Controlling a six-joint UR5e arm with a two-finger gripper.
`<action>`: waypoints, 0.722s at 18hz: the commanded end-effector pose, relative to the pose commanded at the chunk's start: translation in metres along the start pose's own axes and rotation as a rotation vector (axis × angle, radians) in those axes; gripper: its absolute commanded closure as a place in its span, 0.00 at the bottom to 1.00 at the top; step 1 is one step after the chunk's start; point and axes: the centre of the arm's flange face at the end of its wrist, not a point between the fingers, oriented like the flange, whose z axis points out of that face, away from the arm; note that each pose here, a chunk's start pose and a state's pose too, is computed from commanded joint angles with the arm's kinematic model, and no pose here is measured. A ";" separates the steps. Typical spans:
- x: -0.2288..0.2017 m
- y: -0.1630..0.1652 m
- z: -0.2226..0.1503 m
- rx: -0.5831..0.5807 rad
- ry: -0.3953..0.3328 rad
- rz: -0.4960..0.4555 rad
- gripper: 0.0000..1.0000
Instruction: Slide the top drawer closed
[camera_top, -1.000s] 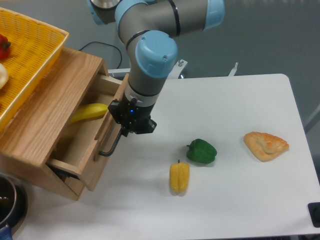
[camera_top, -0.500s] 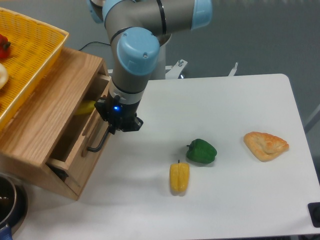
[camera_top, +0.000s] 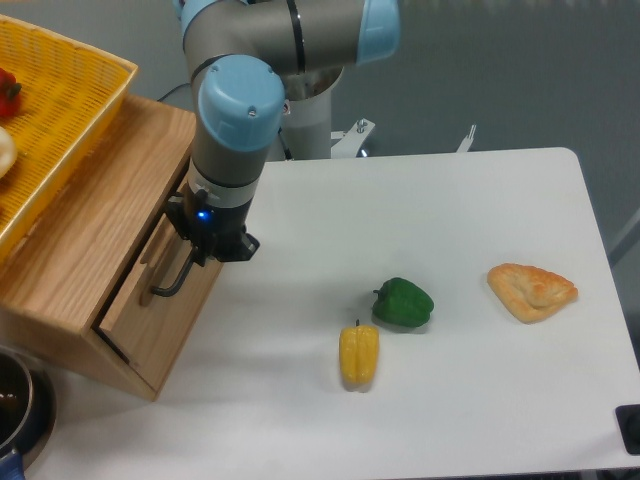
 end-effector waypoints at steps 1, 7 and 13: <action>0.003 -0.002 0.001 0.000 0.000 0.006 0.92; 0.011 -0.005 0.004 -0.003 0.002 0.009 0.91; 0.005 -0.008 0.007 -0.001 0.003 0.012 0.83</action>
